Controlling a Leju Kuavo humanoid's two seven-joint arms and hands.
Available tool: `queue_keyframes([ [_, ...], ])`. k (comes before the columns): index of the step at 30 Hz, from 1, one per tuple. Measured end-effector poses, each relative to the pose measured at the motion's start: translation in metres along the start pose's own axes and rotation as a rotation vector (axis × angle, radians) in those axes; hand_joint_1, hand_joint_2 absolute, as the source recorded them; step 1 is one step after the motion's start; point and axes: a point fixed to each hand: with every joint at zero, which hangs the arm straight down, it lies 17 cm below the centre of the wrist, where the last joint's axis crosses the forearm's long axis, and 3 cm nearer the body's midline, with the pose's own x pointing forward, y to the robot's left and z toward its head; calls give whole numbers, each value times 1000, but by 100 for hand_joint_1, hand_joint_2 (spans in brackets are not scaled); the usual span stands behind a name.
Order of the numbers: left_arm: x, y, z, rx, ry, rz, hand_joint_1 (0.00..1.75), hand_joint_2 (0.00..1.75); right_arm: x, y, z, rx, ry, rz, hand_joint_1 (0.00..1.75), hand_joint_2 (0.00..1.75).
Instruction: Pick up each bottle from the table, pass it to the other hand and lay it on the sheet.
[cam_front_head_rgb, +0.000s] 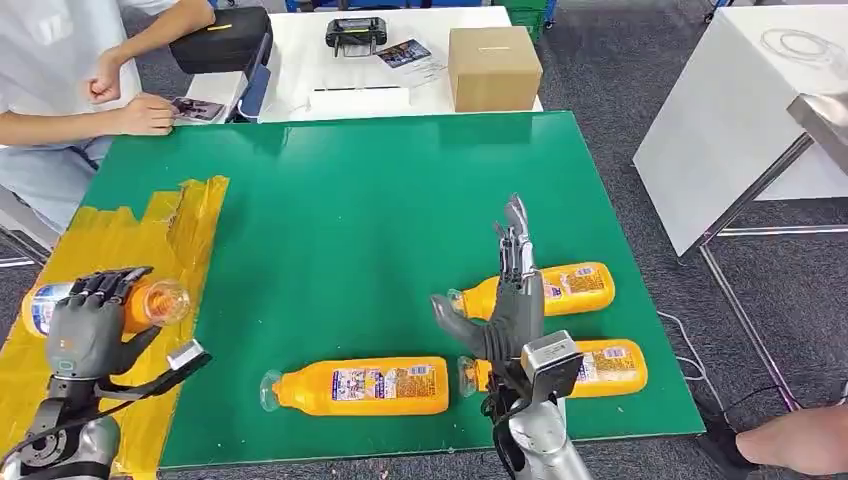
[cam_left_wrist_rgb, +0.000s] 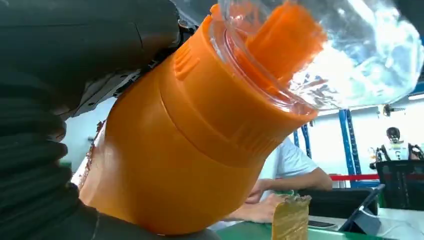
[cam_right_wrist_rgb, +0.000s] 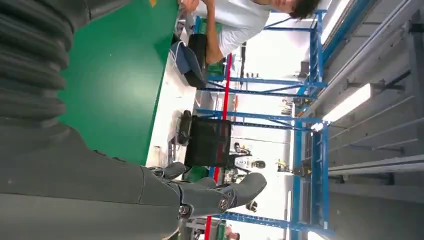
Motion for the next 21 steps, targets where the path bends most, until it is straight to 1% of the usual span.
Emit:
queue_keyframes([
  [2,-3,1,3,-12,10,-44,175,175,-1,-2,0,-5,0,6,0,175],
  [5,-28,4,3,-16,111,-109,175,175,-1,-4,1,-4,0,8,0,175],
  [6,-32,6,-1,-8,123,-123,175,175,-1,-4,1,-2,-1,10,0,175],
  [8,-25,7,-9,4,129,-125,175,175,-1,-3,-1,3,-6,11,0,175],
  [11,27,-7,-8,-23,2,-92,175,175,-1,2,-4,17,-10,10,0,175],
  [12,26,-6,-11,-17,0,-94,175,175,0,3,-5,18,-14,10,0,175],
  [13,54,-19,-5,-51,-92,-76,175,175,-2,8,-5,32,-9,11,0,175],
  [18,85,-57,5,-149,-210,-40,175,175,-7,18,-6,62,0,18,0,175],
  [21,87,-73,12,-193,-211,-26,175,175,-9,22,-6,71,5,21,0,175],
])
